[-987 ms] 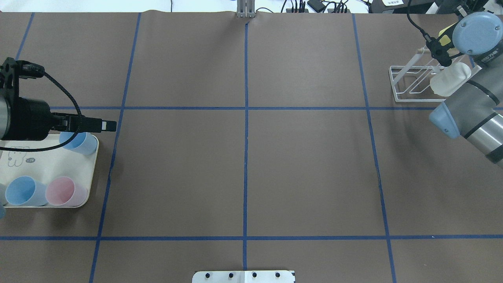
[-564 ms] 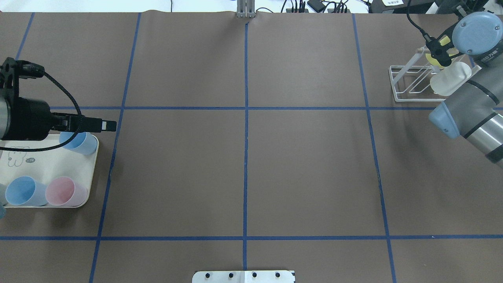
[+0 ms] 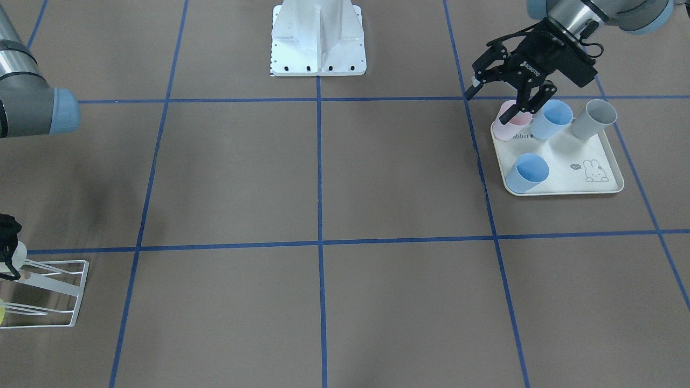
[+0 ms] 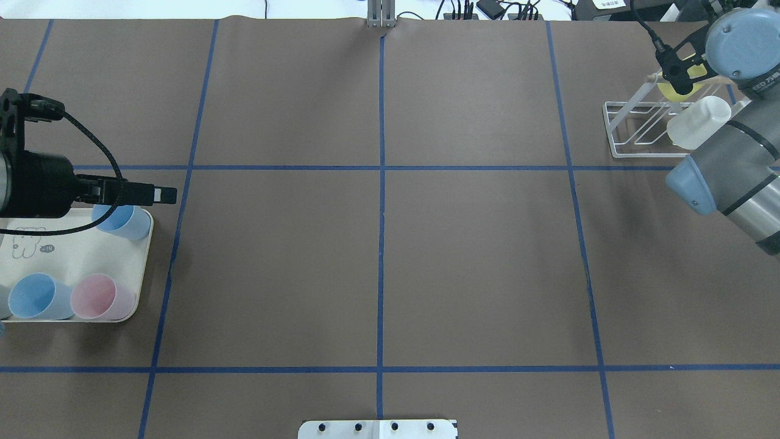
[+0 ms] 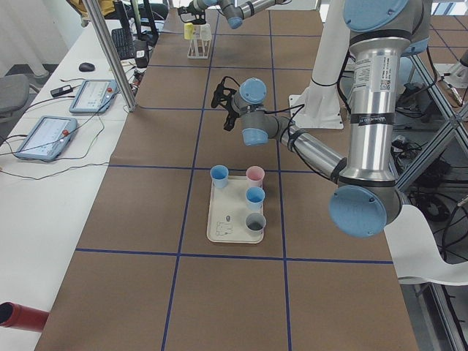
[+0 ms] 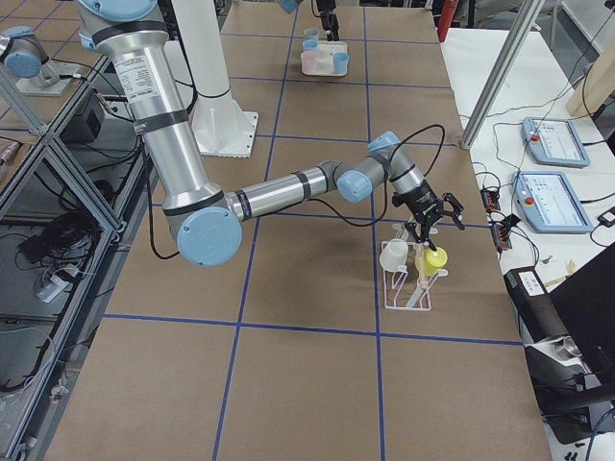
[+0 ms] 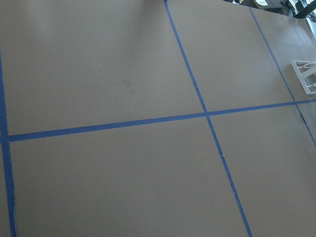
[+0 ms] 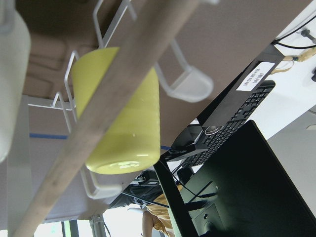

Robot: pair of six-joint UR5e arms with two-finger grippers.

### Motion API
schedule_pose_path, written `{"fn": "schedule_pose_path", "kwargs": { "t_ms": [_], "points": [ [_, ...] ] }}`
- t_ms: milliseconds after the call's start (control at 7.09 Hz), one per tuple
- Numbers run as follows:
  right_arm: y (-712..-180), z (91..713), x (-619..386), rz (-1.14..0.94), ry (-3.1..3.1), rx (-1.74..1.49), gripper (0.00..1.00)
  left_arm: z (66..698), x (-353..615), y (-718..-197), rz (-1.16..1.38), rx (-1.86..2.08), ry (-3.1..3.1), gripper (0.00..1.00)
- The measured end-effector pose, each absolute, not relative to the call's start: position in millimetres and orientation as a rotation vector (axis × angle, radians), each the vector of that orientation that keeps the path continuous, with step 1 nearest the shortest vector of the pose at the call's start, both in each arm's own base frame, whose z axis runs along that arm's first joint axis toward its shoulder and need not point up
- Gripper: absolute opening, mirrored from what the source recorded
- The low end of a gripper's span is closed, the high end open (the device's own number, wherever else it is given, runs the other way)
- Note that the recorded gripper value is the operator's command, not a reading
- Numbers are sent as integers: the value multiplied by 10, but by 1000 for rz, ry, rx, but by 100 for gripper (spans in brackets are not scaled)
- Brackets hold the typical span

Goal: Transfer IKEA cup to right arm and place on rack

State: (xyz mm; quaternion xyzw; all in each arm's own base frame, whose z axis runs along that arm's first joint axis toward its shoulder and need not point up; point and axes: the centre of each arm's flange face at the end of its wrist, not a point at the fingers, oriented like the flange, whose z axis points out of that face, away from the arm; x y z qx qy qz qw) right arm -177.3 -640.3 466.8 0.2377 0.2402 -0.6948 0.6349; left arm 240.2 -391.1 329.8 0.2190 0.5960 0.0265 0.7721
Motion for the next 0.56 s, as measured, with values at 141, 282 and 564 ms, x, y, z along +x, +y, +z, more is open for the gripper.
{"fn": "schedule_pose_path", "kwargs": {
  "t_ms": [141, 282, 564],
  "points": [
    [-6221, 4598, -1729, -1494, 464, 610, 100, 3391, 2336, -3903, 85, 497, 1263, 100],
    [-5994, 4533, -1672, -1393, 362, 673, 100, 3525, 2223, -3908, 120, 531, 1220, 100],
    [-5566, 4364, -1710, -1099, 21, 775, 100, 3896, 1998, -3918, 207, 612, 1098, 100]
  ]
}}
